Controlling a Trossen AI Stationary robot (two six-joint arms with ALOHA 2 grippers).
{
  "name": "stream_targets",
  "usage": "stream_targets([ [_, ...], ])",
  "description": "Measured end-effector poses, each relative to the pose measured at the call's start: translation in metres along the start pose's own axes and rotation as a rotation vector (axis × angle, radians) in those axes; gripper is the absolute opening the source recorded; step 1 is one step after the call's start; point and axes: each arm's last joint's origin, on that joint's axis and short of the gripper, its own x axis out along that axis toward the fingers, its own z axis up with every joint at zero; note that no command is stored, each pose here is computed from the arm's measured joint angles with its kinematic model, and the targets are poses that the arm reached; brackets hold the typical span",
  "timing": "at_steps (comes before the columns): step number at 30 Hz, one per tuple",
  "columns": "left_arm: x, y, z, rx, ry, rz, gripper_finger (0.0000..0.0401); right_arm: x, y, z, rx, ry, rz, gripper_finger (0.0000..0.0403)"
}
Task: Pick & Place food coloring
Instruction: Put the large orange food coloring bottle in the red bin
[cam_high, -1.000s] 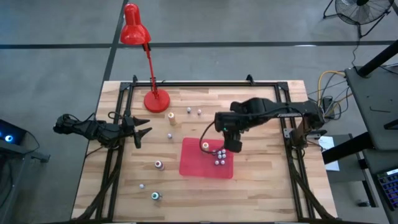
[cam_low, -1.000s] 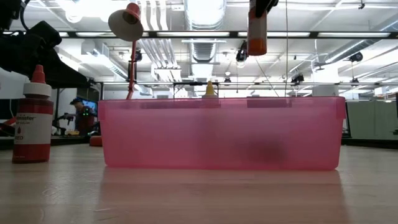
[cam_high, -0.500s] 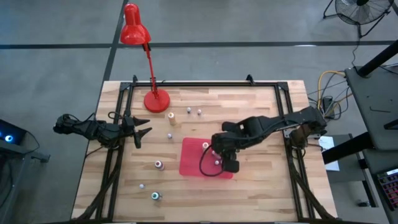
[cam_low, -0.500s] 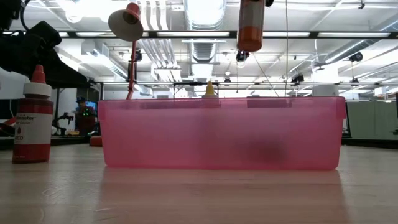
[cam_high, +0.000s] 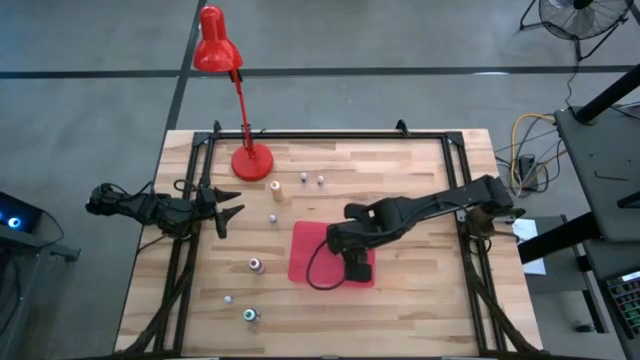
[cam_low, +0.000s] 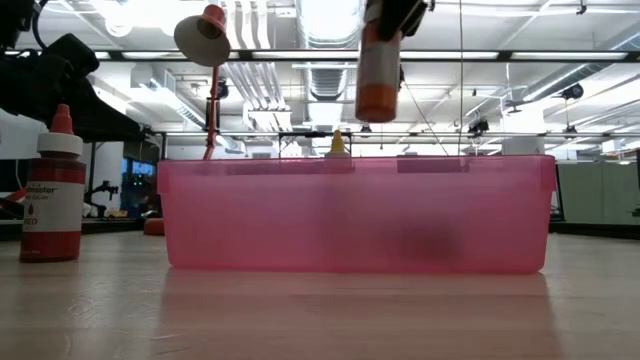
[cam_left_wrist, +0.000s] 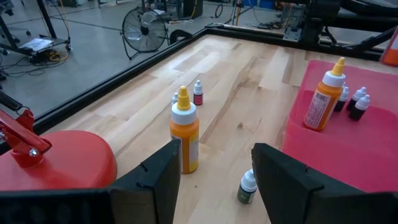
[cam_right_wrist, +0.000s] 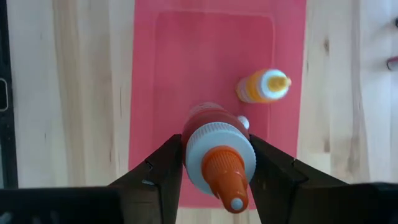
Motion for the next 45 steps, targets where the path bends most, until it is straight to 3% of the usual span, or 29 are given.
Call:
stream_targets([
  [9,0.0,0.0,0.0,0.0,0.0,0.0,0.017,0.033,0.0,0.022,0.008,0.034,-0.018,0.0141],
  [22,0.0,0.0,0.0,0.0,0.0,0.0,0.017,0.067,-0.006,0.027,0.053,0.093,-0.044,0.0141],
  [35,0.0,0.0,0.0,0.0,0.0,0.0,0.017,0.075,-0.003,0.026,0.261,0.079,-0.057,0.0141],
  [45,0.0,0.0,0.0,0.0,0.0,0.0,0.017,0.088,-0.001,0.022,0.518,0.062,-0.069,0.0141],
])
